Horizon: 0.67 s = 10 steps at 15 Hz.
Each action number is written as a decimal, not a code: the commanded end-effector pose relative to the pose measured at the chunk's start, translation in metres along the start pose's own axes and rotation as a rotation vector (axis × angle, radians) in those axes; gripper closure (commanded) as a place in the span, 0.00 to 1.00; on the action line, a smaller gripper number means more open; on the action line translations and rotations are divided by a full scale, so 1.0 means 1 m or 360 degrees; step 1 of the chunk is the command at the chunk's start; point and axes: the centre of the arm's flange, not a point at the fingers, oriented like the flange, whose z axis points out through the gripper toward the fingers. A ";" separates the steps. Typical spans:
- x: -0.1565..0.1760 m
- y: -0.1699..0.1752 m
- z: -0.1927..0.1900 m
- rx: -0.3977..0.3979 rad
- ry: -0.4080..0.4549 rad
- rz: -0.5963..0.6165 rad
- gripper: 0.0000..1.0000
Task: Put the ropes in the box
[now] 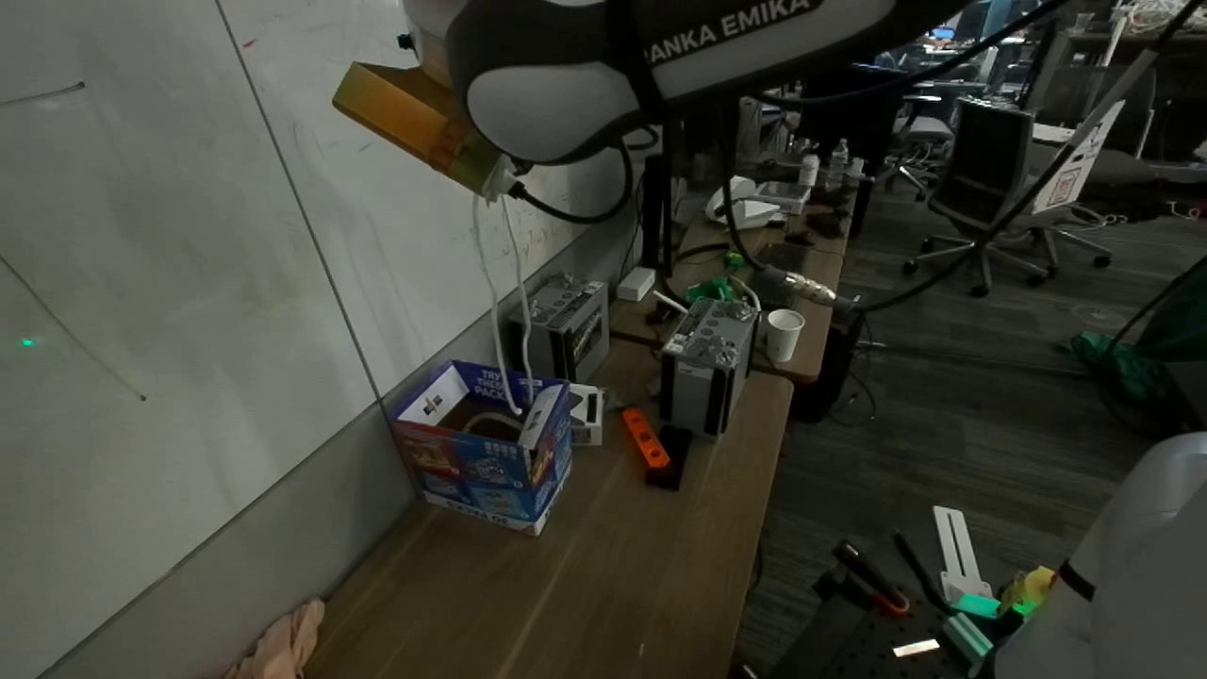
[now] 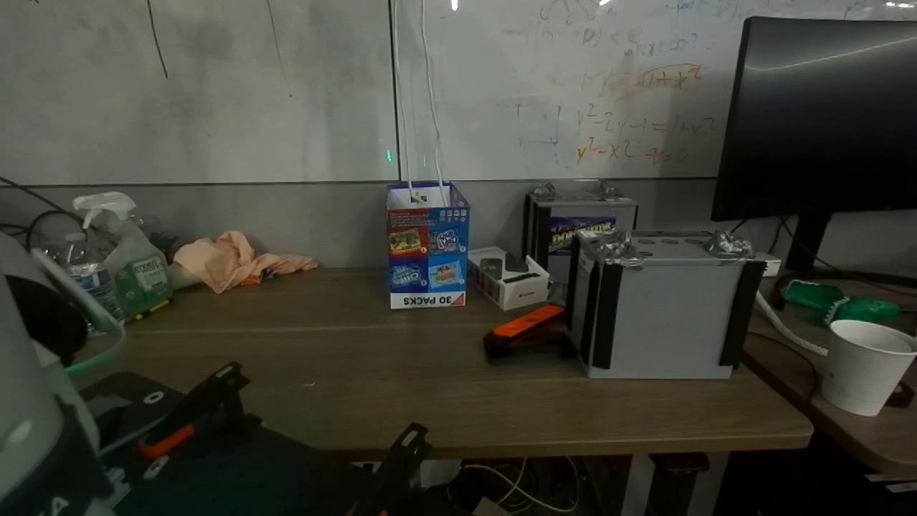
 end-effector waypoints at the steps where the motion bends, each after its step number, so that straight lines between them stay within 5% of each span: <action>1: -0.003 -0.015 0.012 -0.0002 -0.0018 -0.0015 0.96; 5: -0.021 -0.014 0.024 -0.0040 -0.0080 -0.0073 0.96; 6: -0.027 -0.015 0.025 -0.0046 -0.0100 -0.0089 0.71; 8: -0.038 -0.013 0.024 -0.0066 -0.0123 -0.0157 0.65; 10: -0.046 -0.013 0.021 -0.0067 -0.0137 -0.0196 0.49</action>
